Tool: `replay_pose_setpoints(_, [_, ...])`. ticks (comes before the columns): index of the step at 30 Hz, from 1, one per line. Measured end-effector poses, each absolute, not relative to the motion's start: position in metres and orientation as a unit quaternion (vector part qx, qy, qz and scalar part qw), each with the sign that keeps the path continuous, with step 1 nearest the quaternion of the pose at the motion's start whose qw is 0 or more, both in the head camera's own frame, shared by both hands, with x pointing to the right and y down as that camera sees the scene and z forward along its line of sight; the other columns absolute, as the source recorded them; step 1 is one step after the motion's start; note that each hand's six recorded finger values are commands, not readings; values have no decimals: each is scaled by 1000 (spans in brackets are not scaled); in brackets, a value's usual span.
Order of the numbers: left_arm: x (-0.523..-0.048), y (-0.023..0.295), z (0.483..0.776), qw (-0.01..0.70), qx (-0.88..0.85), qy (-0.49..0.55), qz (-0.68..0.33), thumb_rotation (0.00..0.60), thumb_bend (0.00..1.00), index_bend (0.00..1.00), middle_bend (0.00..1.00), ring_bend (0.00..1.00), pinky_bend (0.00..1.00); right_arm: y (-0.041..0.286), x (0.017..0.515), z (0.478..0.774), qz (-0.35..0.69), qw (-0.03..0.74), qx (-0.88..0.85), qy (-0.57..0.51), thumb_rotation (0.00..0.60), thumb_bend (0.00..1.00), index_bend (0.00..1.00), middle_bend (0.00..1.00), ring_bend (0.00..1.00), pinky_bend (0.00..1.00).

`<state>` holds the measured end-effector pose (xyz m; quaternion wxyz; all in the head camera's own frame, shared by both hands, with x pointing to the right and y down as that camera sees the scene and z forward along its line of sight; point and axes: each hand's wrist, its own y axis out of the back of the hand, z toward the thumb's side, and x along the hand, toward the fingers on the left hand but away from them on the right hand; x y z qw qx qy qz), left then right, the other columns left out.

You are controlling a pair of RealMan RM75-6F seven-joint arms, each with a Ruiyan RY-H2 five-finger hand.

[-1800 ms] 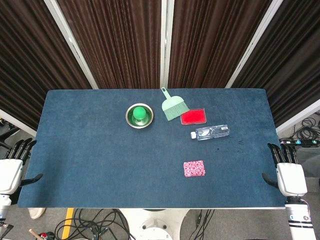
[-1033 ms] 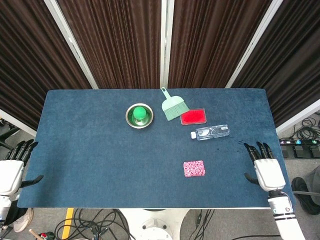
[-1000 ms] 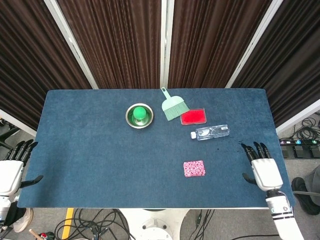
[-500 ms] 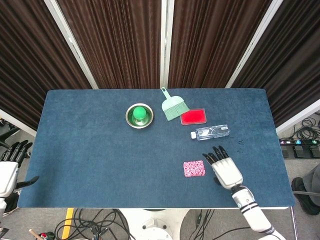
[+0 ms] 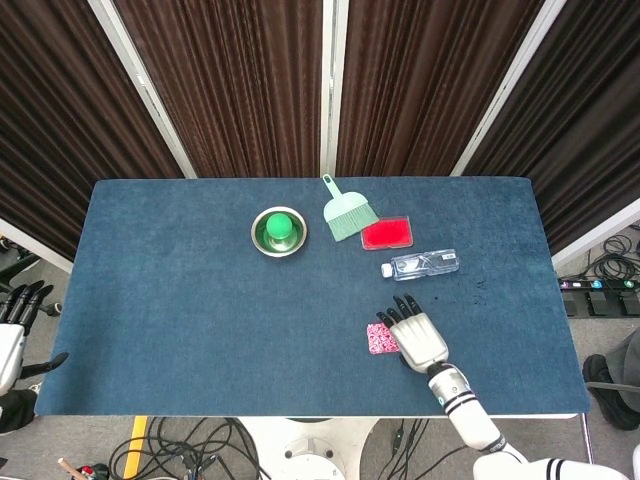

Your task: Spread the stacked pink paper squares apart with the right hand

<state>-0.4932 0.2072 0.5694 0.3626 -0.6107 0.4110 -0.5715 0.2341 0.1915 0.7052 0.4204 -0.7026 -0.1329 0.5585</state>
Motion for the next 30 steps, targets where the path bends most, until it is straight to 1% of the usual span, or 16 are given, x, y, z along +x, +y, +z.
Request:
replay_pose_setpoints(7, [-498, 208, 569, 361, -609, 413, -572, 600, 0, 88, 69, 43, 179, 191, 231, 715, 568, 415, -699, -127, 600, 106, 203, 218, 0, 0])
replay_pose_setpoints(13, [-499, 209, 569, 360, -609, 414, -573, 600, 0, 88, 69, 43, 178, 191, 229, 717, 567, 416, -700, -128, 600, 105, 237, 230, 0, 0])
replay_pose_setpoints(19, [-499, 210, 570, 356, -614, 410, -573, 600, 0, 88, 69, 43, 176, 188, 228, 720, 568, 415, -699, -128, 600, 106, 253, 248, 5, 0])
replay_pose_setpoints(30, [-502, 211, 570, 354, -614, 411, -573, 600, 0, 88, 69, 43, 176, 187, 221, 724, 566, 417, -699, -129, 600, 111, 311, 298, 36, 0])
